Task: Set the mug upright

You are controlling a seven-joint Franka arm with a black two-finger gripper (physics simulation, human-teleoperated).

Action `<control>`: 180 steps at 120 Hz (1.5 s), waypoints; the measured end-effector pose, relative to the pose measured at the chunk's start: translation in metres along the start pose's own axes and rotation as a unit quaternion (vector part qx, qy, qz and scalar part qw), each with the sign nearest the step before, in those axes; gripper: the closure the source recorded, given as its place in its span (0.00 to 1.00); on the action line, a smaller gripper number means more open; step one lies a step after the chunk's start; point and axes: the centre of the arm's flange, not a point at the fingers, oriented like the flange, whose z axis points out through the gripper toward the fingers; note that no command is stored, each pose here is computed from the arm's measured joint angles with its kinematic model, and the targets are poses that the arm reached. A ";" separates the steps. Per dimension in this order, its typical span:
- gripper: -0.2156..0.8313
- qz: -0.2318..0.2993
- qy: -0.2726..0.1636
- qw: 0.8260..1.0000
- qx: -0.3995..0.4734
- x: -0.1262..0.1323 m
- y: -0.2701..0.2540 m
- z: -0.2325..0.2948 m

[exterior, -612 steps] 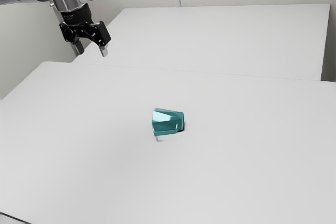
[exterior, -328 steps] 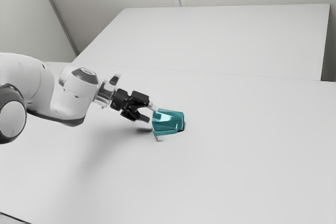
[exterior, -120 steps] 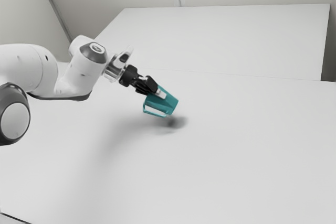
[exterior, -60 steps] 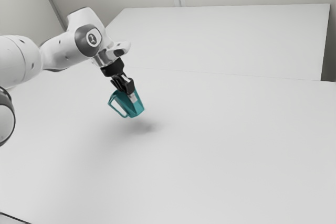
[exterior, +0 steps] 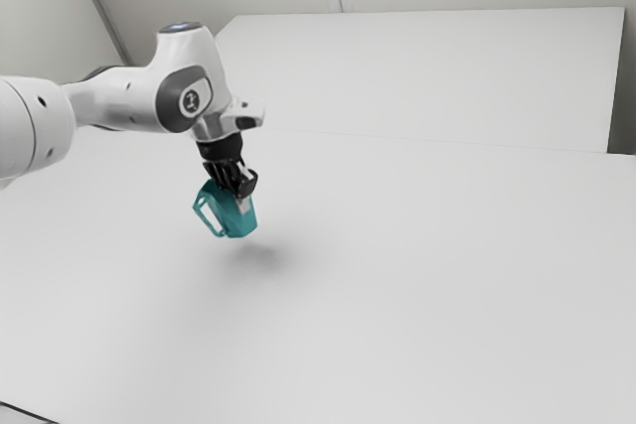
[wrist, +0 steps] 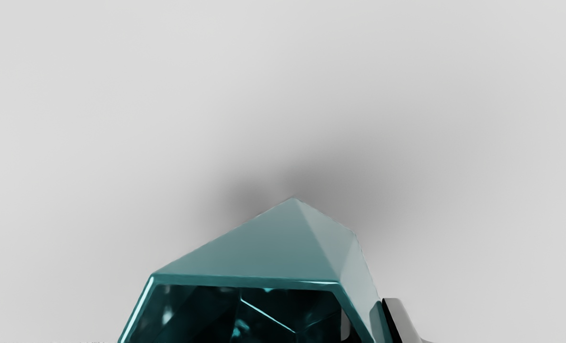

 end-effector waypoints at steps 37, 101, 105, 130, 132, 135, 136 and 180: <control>0.95 -0.048 -0.009 0.998 0.042 -0.005 0.009 0.032; 0.95 -0.118 -0.015 0.990 0.075 0.003 0.015 0.065; 0.95 -0.122 -0.015 0.990 0.076 0.004 0.015 0.067; 0.86 -0.143 -0.019 0.987 0.075 0.007 0.015 0.082; 0.82 -0.145 -0.019 0.986 0.074 0.008 0.015 0.082; 0.77 -0.147 -0.019 0.986 0.074 0.008 0.015 0.082; 0.75 -0.148 -0.019 0.986 0.074 0.008 0.015 0.082; 0.30 -0.179 0.013 0.982 0.063 0.023 0.012 0.000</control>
